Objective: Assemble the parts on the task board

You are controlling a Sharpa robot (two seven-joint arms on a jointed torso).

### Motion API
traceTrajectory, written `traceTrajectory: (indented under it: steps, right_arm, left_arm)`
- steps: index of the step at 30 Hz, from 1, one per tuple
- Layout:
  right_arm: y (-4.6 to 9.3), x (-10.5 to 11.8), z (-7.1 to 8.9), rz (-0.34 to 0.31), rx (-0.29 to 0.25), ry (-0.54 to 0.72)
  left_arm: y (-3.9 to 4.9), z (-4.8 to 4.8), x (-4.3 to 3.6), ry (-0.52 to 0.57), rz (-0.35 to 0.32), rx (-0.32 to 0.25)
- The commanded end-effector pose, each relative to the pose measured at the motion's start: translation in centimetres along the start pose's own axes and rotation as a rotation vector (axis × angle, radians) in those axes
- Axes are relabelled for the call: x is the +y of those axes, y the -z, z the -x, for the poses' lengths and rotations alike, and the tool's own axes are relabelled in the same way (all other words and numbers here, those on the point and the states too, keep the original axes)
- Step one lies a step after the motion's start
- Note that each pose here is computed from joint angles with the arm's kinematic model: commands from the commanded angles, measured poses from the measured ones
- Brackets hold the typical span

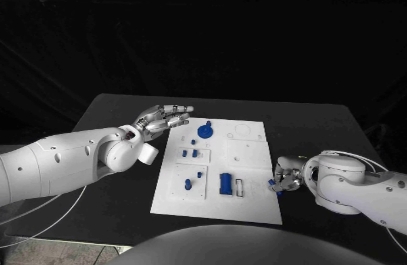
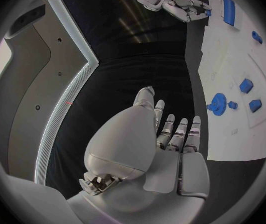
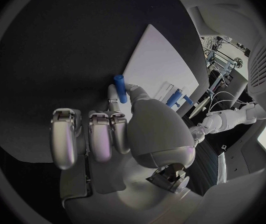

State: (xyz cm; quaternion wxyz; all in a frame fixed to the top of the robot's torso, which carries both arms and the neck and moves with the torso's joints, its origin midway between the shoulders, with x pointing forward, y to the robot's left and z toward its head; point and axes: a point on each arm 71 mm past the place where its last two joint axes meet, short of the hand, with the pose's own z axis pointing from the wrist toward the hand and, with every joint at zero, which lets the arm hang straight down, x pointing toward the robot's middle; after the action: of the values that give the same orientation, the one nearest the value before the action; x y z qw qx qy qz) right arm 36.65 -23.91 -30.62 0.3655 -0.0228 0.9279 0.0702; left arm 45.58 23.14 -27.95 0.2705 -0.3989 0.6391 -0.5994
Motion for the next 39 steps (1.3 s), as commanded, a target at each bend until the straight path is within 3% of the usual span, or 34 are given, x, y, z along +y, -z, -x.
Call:
traceTrajectory:
  steps: [1,14,21,26,33,39]
  right_arm:
    - [-0.2,0.4,-0.9,0.02,0.019,0.004]
    - [0.0,0.0,-0.7,0.029,-0.023,-0.037]
    - [1.4,-0.5,0.5,0.021,-0.032,-0.096]
    - [2.4,-0.1,1.4,0.031,0.012,-0.205]
    - [2.7,1.1,0.9,0.061,0.14,-0.377]
    - [2.2,2.1,0.2,0.073,0.167,-0.451]
  left_arm:
    - [-0.03,-0.21,-0.03,0.009,-0.004,0.018]
    - [0.0,-0.19,0.04,0.009,0.0,0.017]
    - [-0.02,-0.2,0.1,0.009,0.003,0.016]
    - [-0.13,-0.28,0.15,0.01,0.005,0.019]
    - [-0.22,-0.42,0.19,0.012,0.008,0.024]
    - [-0.18,-0.34,0.21,0.011,0.011,0.022]
